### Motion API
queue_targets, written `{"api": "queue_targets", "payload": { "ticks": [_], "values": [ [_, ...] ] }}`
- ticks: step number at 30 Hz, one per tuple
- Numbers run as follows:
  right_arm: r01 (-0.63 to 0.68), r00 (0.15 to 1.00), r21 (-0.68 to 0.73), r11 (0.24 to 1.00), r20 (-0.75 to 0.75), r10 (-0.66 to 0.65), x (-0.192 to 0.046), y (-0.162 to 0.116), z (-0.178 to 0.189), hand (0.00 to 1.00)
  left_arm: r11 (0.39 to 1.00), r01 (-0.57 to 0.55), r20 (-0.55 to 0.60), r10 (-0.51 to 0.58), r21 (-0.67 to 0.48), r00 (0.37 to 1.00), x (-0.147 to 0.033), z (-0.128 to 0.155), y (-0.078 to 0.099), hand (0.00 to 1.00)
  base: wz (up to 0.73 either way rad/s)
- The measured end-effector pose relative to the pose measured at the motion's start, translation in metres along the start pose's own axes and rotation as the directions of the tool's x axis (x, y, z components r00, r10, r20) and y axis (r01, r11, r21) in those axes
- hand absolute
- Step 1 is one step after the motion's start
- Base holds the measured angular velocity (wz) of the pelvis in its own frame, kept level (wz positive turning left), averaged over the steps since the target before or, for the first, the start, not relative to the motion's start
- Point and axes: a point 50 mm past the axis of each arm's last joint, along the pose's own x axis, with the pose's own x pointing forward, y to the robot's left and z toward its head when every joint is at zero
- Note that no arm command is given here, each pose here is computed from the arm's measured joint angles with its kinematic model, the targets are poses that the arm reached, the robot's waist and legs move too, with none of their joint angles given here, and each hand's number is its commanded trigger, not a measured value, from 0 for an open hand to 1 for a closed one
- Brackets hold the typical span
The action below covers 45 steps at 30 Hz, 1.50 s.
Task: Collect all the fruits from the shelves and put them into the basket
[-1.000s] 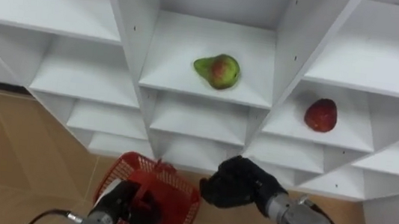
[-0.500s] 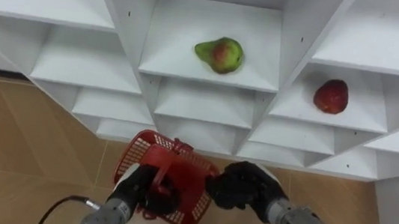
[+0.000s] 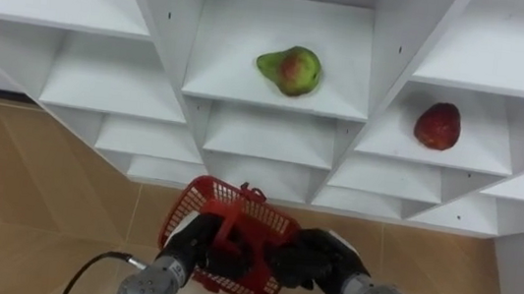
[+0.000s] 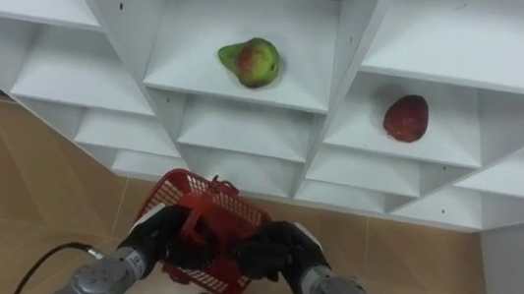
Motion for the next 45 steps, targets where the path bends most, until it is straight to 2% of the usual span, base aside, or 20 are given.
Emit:
{"api": "queue_targets", "payload": {
  "ticks": [10,17,26,37,41,43,44,45],
  "values": [
    [0.022,0.999,0.201,0.979,0.025,-0.028,0.002,0.003,-0.001,1.0,1.0,0.028,-0.008,-0.028,0.003,1.0,0.001,0.001,-0.012,1.0,0.0],
    [0.022,0.999,0.368,0.93,0.021,-0.032,0.004,0.009,-0.004,1.0,0.999,0.051,-0.023,-0.051,0.008,0.998,0.002,-0.001,-0.019,1.0,0.0],
    [0.013,0.999,0.514,0.858,0.037,-0.037,0.005,0.012,-0.005,1.0,0.998,0.062,-0.06,-0.06,0.022,0.996,0.001,-0.007,-0.021,1.0,0.0],
    [0.029,1.0,0.526,0.85,-0.006,-0.031,0.005,0.015,-0.016,1.0,0.997,0.073,-0.055,-0.072,0.022,0.996,0.002,-0.005,-0.026,1.0,0.0],
    [0.039,0.999,0.494,0.869,-0.024,-0.031,0.004,0.014,-0.019,0.99,0.997,0.071,-0.052,-0.07,0.014,0.996,0.002,-0.004,-0.026,1.0,0.0],
    [0.04,0.999,0.481,0.876,-0.029,-0.03,0.004,0.013,-0.019,0.72,0.998,0.069,-0.049,-0.069,0.001,0.996,0.003,-0.003,-0.026,1.0,0.0],
    [0.039,0.999,0.475,0.879,-0.03,-0.027,0.004,0.014,-0.019,0.05,0.998,0.069,-0.046,-0.069,0.002,0.997,0.003,-0.002,-0.026,1.0,0.0],
    [0.036,0.999,0.469,0.882,-0.034,-0.023,0.004,0.013,-0.021,0.05,0.998,0.069,-0.045,-0.069,0.003,0.997,0.003,-0.001,-0.026,1.0,0.0]
  ]
}}
